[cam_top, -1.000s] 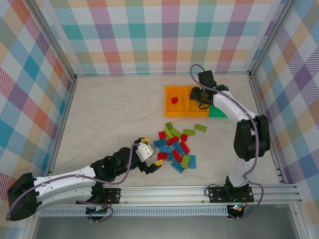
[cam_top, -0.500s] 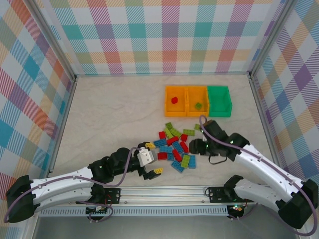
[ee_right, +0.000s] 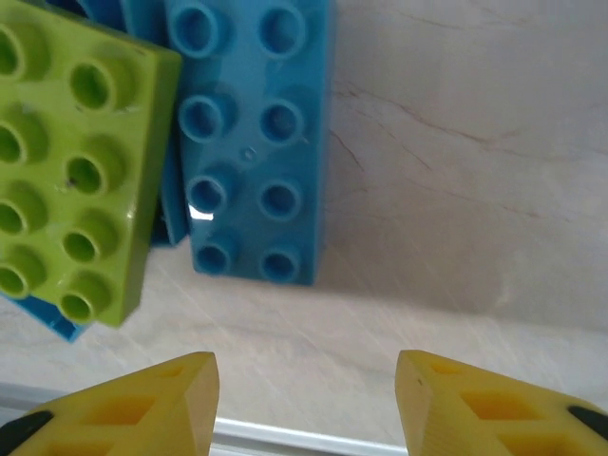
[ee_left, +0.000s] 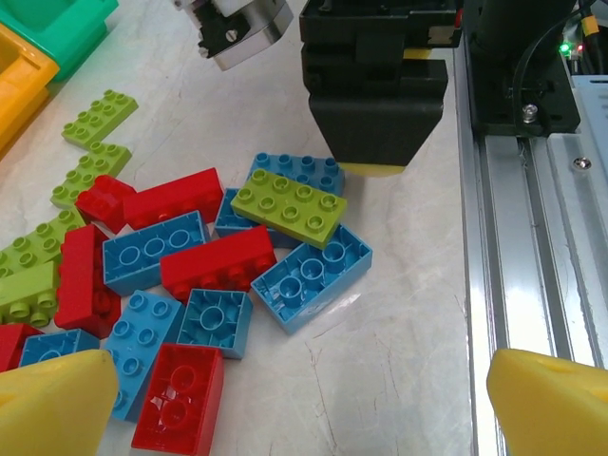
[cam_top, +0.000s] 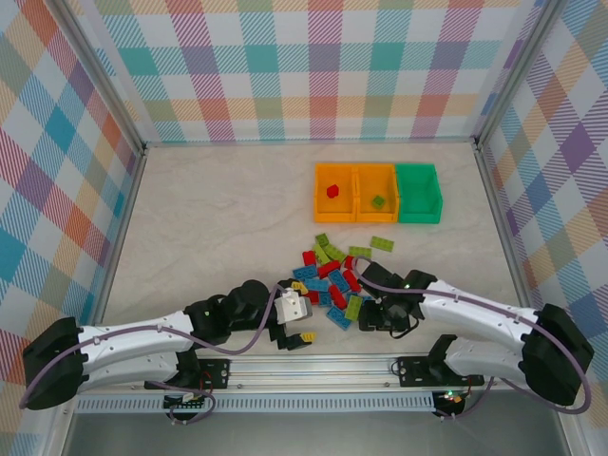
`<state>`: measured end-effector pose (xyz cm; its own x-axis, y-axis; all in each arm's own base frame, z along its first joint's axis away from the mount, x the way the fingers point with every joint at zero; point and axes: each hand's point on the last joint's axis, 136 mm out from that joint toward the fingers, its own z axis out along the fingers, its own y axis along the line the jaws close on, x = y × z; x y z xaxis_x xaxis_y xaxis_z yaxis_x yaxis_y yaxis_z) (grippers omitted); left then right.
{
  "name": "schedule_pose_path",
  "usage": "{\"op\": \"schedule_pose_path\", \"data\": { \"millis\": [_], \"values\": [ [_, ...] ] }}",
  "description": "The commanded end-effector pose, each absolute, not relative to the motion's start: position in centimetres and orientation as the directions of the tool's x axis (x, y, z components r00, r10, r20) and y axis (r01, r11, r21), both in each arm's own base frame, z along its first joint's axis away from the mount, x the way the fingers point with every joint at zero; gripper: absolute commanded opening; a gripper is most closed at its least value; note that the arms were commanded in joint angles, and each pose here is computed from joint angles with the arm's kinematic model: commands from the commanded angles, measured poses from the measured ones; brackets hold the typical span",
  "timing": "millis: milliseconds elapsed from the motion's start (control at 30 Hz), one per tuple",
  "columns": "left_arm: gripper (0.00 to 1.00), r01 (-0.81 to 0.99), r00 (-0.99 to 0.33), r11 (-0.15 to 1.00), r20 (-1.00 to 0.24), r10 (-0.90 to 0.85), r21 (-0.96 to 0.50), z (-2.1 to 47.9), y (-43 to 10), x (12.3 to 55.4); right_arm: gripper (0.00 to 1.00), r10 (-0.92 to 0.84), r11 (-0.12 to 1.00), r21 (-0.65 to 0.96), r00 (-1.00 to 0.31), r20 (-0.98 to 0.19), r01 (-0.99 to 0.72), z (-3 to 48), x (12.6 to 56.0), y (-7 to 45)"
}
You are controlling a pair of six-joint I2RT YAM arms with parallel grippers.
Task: Sort the legos into containers by color
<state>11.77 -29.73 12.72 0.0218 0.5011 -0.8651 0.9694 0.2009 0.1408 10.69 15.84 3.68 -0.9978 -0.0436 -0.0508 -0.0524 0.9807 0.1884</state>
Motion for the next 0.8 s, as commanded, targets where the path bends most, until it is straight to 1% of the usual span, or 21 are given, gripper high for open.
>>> {"op": "schedule_pose_path", "data": {
  "millis": [0, 167, 233, 433, 567, 667, 767],
  "values": [
    [1.00, 0.967, 0.045, 0.199, -0.874, 0.483, 0.160, 13.8, -30.2, 11.8, 0.56, -0.057, 0.967, 0.243, -0.993, -0.104, -0.081, 3.5, 11.8, 17.7],
    [1.00, 0.962, 0.044, 0.216, -0.874, 0.483, 0.168, 13.9, -30.0, 12.1, 0.57, -0.072, 0.978, 0.187, -0.992, -0.108, -0.091, 2.4, 12.6, 17.6],
    [1.00, 0.961, 0.044, 0.220, -0.874, 0.484, 0.170, 13.9, -30.0, 12.2, 0.55, -0.073, 0.984, 0.152, -0.991, -0.111, -0.089, 1.8, 12.8, 17.1],
    [1.00, 0.959, 0.046, 0.226, -0.875, 0.482, 0.174, 14.0, -29.8, 12.2, 0.46, -0.064, 0.990, 0.118, -0.987, -0.150, -0.082, 1.4, 13.3, 16.3],
    [1.00, 0.958, 0.048, 0.228, -0.881, 0.471, 0.174, 14.3, -29.8, 12.2, 0.37, -0.046, 0.993, 0.098, -0.984, -0.174, -0.064, 1.7, 13.4, 15.5],
    [1.00, 0.955, 0.049, 0.238, -0.884, 0.465, 0.178, 14.5, -29.6, 12.3, 0.33, -0.025, 0.997, 0.068, -0.981, -0.195, -0.039, 2.4, 13.4, 14.4],
    [1.00, 0.951, 0.048, 0.250, -0.885, 0.462, 0.181, 14.6, -29.5, 12.4, 0.29, 0.002, 1.000, 0.030, -0.971, -0.241, -0.005, 4.0, 13.8, 13.1]
  ]
}}
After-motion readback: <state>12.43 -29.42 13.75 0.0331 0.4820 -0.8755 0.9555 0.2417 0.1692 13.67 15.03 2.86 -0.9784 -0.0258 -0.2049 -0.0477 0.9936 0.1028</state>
